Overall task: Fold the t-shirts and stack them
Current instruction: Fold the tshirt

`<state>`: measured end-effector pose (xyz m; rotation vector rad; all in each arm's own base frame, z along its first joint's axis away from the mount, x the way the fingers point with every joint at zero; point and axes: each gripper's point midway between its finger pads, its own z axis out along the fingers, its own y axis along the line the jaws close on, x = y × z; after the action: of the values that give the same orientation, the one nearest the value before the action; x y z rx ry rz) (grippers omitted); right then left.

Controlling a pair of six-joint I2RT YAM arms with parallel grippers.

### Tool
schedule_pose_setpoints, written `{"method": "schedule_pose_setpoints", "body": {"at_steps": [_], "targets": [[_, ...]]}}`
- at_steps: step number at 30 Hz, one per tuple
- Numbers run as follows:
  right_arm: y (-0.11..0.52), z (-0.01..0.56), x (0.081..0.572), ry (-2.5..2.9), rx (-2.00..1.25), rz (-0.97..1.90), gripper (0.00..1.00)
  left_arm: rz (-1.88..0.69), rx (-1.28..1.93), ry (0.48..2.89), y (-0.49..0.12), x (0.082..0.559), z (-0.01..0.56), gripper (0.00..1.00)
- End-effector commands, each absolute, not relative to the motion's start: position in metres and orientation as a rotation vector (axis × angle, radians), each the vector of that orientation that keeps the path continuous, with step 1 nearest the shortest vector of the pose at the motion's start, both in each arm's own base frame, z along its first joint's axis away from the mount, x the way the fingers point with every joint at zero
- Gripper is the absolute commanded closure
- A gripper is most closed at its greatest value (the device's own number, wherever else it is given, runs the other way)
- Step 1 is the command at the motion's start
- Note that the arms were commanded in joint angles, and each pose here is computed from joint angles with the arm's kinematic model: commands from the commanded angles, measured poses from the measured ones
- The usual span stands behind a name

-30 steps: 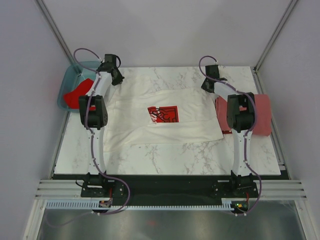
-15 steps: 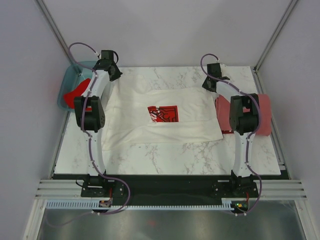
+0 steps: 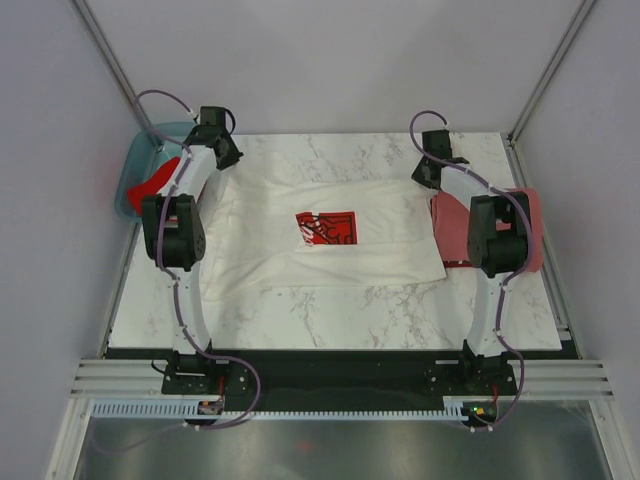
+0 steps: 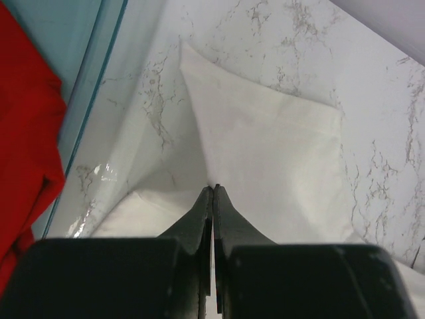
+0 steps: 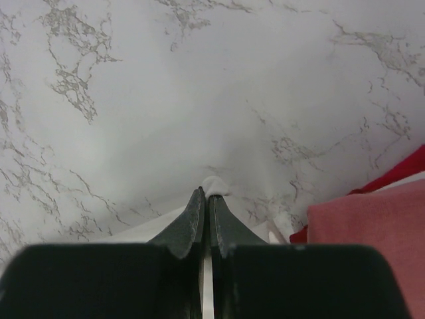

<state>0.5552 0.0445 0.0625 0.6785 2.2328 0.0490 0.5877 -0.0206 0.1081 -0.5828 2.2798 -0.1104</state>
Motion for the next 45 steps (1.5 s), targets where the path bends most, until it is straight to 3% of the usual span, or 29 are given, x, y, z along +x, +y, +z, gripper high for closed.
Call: {"method": "schedule_pose_setpoints", "body": {"at_steps": [1,16,32,45], "targets": [[0.035,0.094,0.552,2.165,0.713,0.066,1.00,-0.096,-0.522,2.135,-0.011,0.588,0.174,0.98],[0.036,0.109,0.506,2.169,0.689,0.095,1.00,-0.087,-0.493,2.064,-0.006,0.526,0.209,0.98],[0.031,0.115,0.442,2.188,0.645,0.063,1.00,-0.084,-0.529,2.072,-0.003,0.443,0.204,0.98],[0.023,0.108,0.417,2.205,0.637,0.017,1.00,-0.063,-0.517,2.115,-0.004,0.382,0.194,0.98]]}}
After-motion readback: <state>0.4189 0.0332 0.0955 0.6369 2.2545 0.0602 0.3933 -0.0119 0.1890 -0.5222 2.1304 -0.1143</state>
